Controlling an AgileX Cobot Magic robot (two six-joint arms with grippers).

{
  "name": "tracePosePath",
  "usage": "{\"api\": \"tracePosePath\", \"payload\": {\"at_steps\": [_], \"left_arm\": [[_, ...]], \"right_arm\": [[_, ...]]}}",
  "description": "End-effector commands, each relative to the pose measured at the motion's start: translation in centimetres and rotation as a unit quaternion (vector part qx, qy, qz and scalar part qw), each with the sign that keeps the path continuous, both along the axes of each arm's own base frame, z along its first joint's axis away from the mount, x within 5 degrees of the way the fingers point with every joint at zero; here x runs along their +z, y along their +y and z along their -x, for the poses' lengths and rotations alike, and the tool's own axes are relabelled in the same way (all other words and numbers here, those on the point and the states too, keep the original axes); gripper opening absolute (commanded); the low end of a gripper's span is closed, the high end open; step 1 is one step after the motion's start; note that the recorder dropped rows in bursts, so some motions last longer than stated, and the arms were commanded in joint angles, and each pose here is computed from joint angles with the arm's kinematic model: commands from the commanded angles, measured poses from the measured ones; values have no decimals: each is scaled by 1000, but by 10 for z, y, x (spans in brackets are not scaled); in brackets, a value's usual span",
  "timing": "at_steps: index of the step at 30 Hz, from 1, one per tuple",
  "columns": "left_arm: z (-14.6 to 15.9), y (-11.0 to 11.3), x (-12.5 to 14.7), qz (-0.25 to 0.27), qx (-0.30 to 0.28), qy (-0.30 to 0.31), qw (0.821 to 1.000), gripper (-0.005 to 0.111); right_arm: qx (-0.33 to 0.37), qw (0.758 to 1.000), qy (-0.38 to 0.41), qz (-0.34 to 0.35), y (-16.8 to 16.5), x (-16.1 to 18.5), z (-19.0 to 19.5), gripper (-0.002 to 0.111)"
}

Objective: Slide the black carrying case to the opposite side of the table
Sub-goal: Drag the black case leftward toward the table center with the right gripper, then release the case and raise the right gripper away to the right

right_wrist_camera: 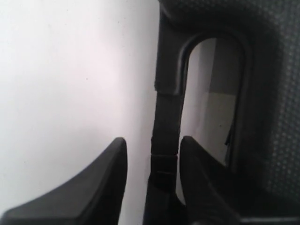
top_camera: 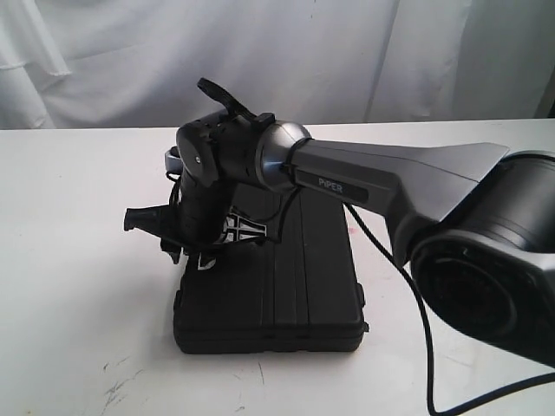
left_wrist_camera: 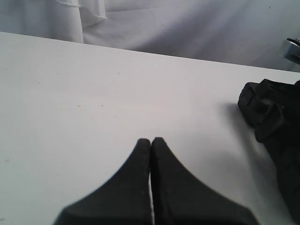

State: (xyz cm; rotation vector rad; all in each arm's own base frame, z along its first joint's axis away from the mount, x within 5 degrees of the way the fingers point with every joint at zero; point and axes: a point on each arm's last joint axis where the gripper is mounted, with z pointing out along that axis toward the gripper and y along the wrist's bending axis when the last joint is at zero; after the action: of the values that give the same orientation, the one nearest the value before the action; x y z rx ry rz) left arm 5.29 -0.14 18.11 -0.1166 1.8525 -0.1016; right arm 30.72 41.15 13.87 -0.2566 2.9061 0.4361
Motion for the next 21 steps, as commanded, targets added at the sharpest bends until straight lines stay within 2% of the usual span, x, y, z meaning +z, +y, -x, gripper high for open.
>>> {"api": "tracePosePath", "payload": {"at_steps": [1,5,8,13,21], "left_arm": [[0,0,-1,1,2,-3,1000,0],[0,0,-1,1,2,-3,1000,0],[0,0,-1,1,2,-3,1000,0],[0,0,-1,1,2,-3,1000,0],[0,0,-1,1,2,-3,1000,0]], "right_arm": [[8,1000,-15,19,-5,15,0,36],[11,999,-30,29,-16,34,-6,35],[31,998,-48,26,-24,53,-11,30],[86,991,-97,18,-33,86,-14,1],[156,960,-231,1,-39,131,4,0]]}}
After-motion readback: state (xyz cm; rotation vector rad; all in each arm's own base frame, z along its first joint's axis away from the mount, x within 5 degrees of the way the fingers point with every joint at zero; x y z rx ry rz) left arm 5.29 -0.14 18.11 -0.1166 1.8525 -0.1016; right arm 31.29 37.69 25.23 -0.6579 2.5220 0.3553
